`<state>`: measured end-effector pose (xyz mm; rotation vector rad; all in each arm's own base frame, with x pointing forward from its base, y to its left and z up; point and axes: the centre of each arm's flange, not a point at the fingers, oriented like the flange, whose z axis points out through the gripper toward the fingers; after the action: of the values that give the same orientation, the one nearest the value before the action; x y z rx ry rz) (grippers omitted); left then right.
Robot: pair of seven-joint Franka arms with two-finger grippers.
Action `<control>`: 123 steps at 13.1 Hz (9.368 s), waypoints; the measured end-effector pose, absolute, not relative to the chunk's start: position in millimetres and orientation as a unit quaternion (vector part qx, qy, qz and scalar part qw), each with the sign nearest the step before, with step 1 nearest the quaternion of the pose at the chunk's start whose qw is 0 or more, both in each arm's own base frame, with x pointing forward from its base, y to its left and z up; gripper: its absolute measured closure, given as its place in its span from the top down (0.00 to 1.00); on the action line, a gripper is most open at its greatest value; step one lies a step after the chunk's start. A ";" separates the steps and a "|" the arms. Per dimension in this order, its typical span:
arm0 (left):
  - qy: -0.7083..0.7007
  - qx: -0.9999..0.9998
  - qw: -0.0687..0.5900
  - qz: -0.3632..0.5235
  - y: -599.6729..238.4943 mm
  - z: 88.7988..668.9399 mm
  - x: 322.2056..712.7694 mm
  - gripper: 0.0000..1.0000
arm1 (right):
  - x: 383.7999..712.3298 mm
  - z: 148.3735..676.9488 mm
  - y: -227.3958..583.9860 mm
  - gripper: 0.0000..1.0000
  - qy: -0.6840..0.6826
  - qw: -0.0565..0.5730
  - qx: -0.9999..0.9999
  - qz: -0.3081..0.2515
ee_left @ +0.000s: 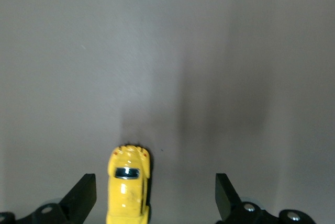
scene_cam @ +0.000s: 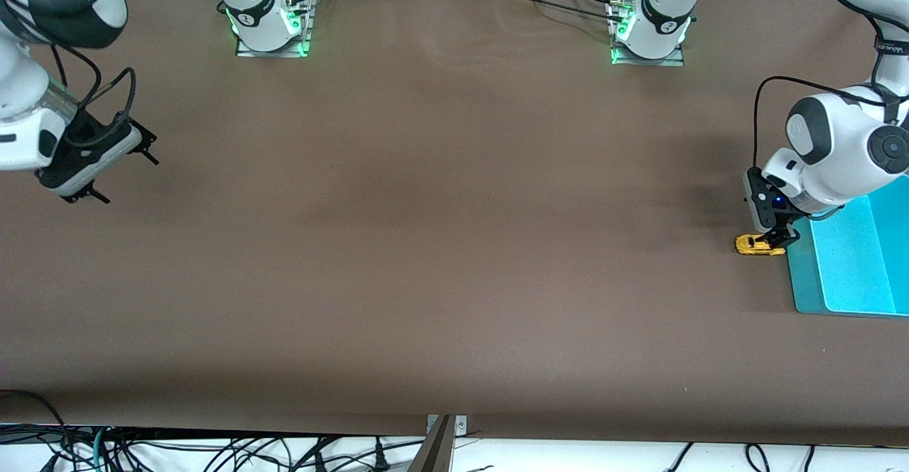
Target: Wind and store yellow beetle car
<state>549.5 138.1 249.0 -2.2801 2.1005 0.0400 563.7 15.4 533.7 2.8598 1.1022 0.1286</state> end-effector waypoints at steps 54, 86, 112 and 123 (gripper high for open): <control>0.666 -0.746 -0.013 0.021 161.6 330.2 613.8 0.48 | 551.6 586.7 14.0 1.00 0.063 -0.021 0.998 -0.015; 0.701 -0.711 0.049 0.032 295.4 192.5 570.8 0.48 | 552.0 584.8 13.7 1.00 0.063 -0.022 0.998 -0.018; 0.127 -0.989 -0.063 0.048 28.4 509.9 595.7 1.00 | 552.3 584.1 13.7 1.00 0.063 -0.022 0.998 -0.019; 0.021 -0.999 -0.026 0.031 15.8 551.3 592.2 1.00 | 552.3 584.0 13.8 1.00 0.063 -0.020 0.998 -0.019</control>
<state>592.2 15.8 551.3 -3.1904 0.0687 0.0993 552.3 13.8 584.0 3.1743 0.2014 -0.0602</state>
